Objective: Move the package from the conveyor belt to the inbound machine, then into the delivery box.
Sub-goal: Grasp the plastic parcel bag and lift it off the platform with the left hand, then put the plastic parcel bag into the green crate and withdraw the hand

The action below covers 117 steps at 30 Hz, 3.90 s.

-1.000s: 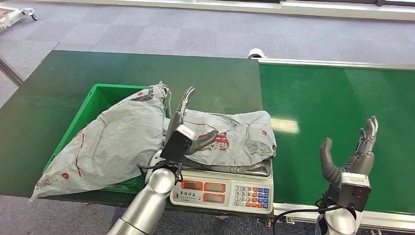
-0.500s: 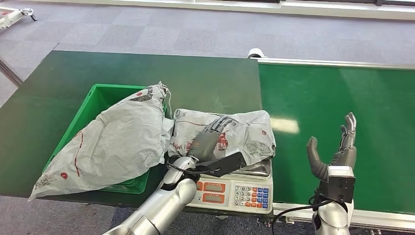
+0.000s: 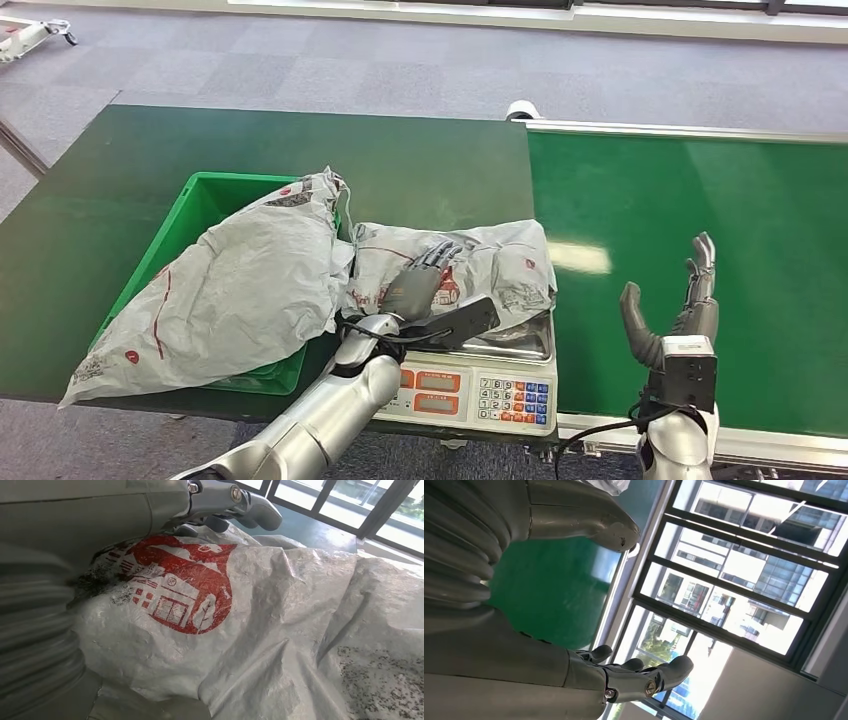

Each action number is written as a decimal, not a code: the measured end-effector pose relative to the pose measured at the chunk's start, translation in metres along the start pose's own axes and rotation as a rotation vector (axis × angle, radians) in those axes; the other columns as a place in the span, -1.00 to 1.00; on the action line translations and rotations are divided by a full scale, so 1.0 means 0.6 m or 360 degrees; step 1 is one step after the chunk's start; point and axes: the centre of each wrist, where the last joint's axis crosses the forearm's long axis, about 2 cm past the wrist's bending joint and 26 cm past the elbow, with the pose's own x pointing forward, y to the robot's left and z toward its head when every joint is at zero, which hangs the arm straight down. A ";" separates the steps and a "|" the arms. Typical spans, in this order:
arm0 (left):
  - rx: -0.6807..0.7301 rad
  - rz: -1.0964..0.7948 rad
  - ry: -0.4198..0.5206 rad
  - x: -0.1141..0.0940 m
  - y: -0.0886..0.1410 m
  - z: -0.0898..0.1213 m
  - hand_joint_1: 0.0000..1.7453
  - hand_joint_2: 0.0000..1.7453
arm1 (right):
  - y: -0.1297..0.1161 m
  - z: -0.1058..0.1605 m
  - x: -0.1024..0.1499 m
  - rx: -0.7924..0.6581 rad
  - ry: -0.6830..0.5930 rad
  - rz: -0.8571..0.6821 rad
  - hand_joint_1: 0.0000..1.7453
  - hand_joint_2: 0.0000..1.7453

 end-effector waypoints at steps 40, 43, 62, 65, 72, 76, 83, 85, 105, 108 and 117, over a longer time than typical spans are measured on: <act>0.1533 0.0913 -0.0850 0.026 0.095 0.053 1.00 1.00 | -0.001 0.018 -0.006 -0.0075 0.0044 -0.0020 -1.00 1.00; 0.1593 0.0958 -0.0927 0.039 0.107 0.066 1.00 1.00 | 0.000 0.020 -0.008 -0.0081 0.0048 -0.0021 -1.00 1.00; 0.1443 0.1570 -0.1910 0.061 0.230 0.195 1.00 1.00 | 0.001 0.020 -0.021 -0.0127 0.0072 -0.0036 -1.00 1.00; 0.1892 0.1205 -0.1671 0.059 0.253 0.222 1.00 1.00 | 0.003 0.019 -0.023 -0.0113 0.0073 -0.0035 -1.00 1.00; 0.2309 0.0741 -0.1392 0.057 0.252 0.240 1.00 1.00 | 0.004 0.020 -0.023 -0.0101 0.0074 -0.0030 -1.00 1.00; 0.2345 -0.0060 -0.0972 0.005 0.257 0.209 1.00 1.00 | 0.003 0.029 -0.022 -0.0051 0.0085 -0.0011 -1.00 1.00; 0.2228 -0.0344 -0.0166 -0.121 0.260 0.198 1.00 1.00 | 0.000 0.041 -0.020 -0.0002 0.0108 -0.0003 -1.00 1.00; 0.2196 -0.0335 0.0018 -0.145 0.254 0.201 1.00 1.00 | 0.000 0.044 -0.020 0.0005 0.0114 -0.0002 -1.00 1.00; 0.1081 -0.0364 0.0900 -0.240 0.168 0.189 1.00 1.00 | -0.008 0.047 -0.021 0.0147 0.0129 0.0025 -1.00 1.00; 0.0927 -0.0387 0.0884 -0.239 0.163 0.186 0.85 1.00 | -0.011 0.046 -0.021 0.0162 0.0127 0.0034 -1.00 1.00; 0.0842 -0.0415 0.0845 -0.231 0.159 0.179 -1.00 0.50 | -0.013 0.044 -0.019 0.0159 0.0119 0.0038 -1.00 1.00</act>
